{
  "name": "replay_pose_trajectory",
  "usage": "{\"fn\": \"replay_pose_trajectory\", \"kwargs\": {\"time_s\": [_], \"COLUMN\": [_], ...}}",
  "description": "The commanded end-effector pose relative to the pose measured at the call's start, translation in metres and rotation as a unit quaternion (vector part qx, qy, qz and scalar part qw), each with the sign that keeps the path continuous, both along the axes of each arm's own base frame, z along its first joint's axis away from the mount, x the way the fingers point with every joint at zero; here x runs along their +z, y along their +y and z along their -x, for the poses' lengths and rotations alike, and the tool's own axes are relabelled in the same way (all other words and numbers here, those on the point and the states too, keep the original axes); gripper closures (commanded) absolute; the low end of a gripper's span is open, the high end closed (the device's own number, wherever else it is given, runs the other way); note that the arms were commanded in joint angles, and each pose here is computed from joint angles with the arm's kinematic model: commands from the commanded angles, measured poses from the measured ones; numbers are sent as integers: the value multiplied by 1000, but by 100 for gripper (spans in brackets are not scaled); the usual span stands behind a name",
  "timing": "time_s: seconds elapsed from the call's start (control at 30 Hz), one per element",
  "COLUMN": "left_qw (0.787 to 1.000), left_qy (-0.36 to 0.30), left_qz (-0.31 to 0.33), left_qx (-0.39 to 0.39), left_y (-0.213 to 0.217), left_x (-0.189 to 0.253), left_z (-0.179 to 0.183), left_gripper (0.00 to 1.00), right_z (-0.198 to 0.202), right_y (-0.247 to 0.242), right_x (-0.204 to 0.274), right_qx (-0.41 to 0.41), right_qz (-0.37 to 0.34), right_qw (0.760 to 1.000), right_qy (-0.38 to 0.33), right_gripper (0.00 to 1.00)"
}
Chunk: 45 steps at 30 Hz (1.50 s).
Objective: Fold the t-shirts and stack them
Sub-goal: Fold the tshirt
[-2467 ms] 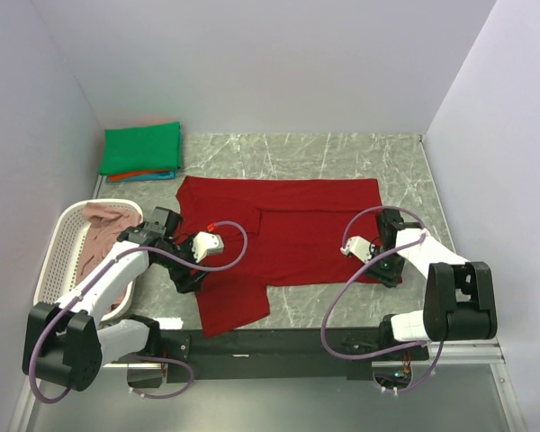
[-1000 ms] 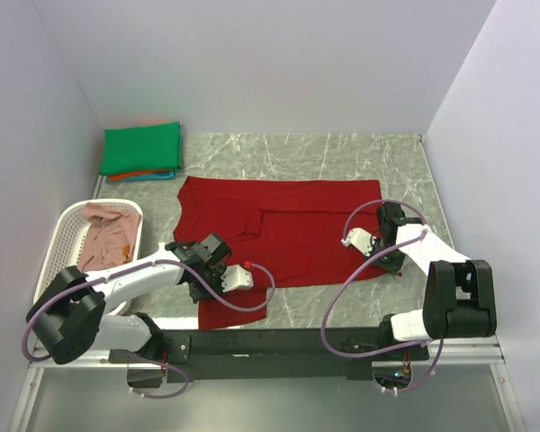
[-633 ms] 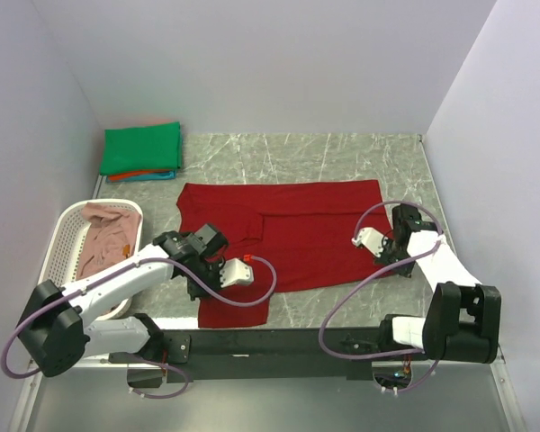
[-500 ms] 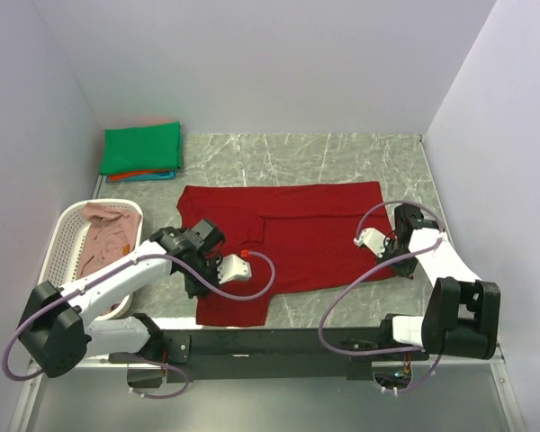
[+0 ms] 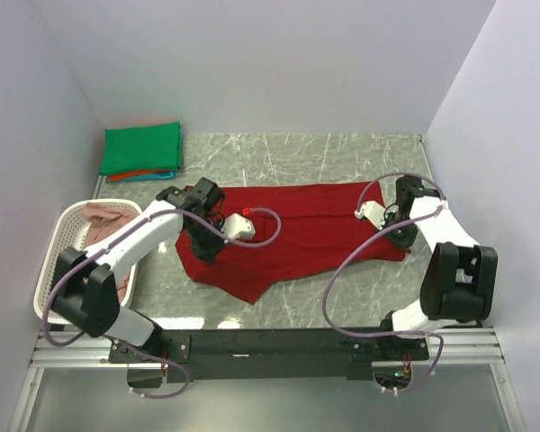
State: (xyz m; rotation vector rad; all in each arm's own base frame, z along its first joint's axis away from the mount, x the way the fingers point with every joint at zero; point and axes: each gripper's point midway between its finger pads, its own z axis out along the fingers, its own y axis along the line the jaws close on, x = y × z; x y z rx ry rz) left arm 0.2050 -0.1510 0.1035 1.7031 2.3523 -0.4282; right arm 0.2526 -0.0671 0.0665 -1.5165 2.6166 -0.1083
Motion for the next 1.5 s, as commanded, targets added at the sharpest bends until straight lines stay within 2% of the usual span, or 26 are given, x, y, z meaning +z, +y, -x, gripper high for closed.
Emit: {"fn": "replay_pose_trajectory", "kwargs": {"time_s": [0.0,0.37,0.6,0.73,1.2,1.47], "left_qw": [1000,1000,1000,1000,999,999], "left_qy": [-16,-18,-16,0,-12,-5], "left_qz": [12,2,1,5,7,-1], "left_qx": [-11,5,15,22,35,41], "left_y": [-4,-2,1,2,3,7], "left_x": [13,17,12,7,-1,-15], "left_z": [-22,-83,-110,-119,-150,-154], "left_gripper": [99,99,99,99,99,99], "right_z": [-14,-42,-56,-65,-91,-109], "right_y": [-3,-7,-7,-7,-8,-1], "right_x": [8,0,-6,-6,-12,-14], "right_qx": [1,-2,-12,-13,-16,-19], "right_qz": [-2,-2,-9,-12,-8,-15], "right_qw": [1000,1000,1000,1000,1000,1000], "right_qy": [0,11,17,18,18,9], "right_gripper": [100,100,100,100,100,100]}}
